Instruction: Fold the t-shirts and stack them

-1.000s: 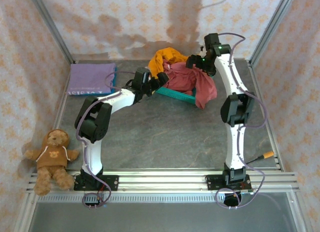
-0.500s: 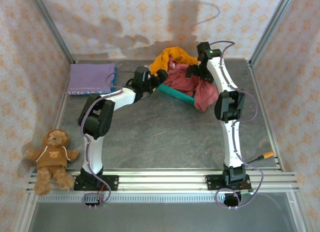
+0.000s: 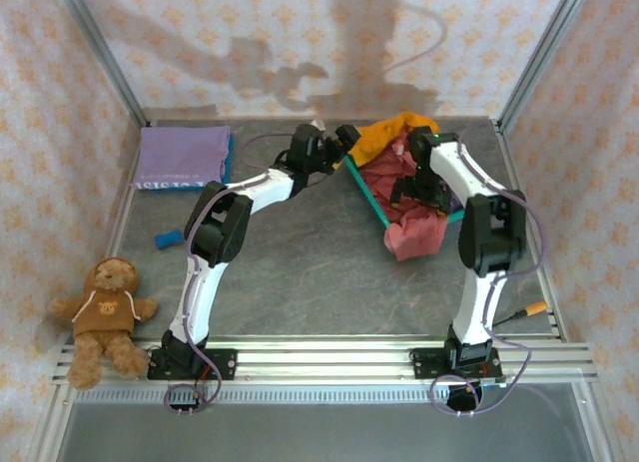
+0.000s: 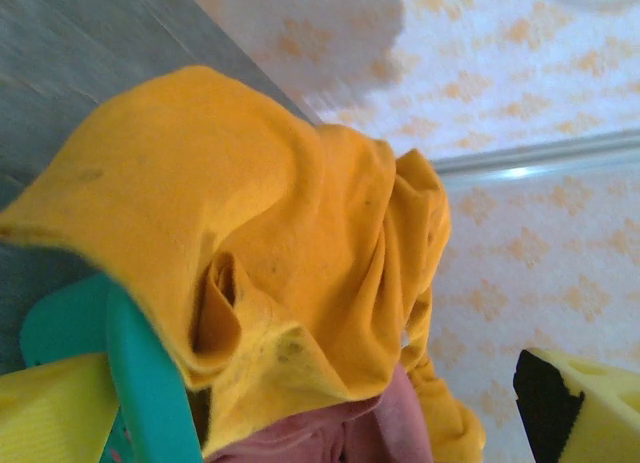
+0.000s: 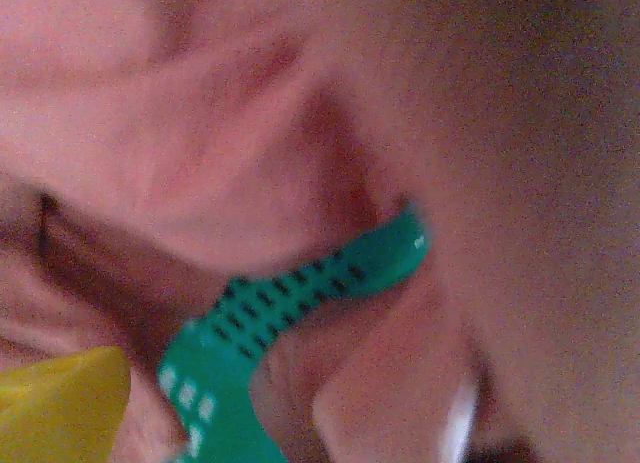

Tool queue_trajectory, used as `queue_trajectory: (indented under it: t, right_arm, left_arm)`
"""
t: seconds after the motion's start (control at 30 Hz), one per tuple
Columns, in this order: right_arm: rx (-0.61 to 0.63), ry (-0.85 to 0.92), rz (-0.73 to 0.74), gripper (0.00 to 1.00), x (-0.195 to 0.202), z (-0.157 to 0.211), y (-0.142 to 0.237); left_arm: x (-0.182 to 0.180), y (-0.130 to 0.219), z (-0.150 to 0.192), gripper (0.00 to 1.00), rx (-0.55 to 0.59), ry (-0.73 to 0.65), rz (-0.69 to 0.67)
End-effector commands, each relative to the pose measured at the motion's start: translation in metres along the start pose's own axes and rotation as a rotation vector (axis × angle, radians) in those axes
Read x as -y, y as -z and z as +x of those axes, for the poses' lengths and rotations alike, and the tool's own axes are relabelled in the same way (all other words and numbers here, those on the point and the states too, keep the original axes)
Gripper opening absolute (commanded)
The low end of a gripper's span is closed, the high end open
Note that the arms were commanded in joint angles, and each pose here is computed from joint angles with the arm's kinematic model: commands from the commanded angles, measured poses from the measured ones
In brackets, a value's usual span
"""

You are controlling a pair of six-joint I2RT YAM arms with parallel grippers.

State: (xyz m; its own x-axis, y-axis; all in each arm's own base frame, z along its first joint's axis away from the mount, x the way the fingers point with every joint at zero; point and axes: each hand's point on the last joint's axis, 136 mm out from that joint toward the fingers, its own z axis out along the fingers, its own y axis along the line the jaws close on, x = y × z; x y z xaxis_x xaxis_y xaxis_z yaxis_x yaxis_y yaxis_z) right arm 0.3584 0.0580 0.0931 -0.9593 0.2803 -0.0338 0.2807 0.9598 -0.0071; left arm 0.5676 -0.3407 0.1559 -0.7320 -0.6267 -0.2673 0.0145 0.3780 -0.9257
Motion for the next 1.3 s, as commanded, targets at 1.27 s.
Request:
queue_trajectory:
  t: [1.27]
  right_arm:
    - [0.034, -0.122, 0.129, 0.99, 0.074, -0.108, -0.071]
  left_arm:
    - [0.011, 0.122, 0.057, 0.99, -0.156, -0.111, -0.144]
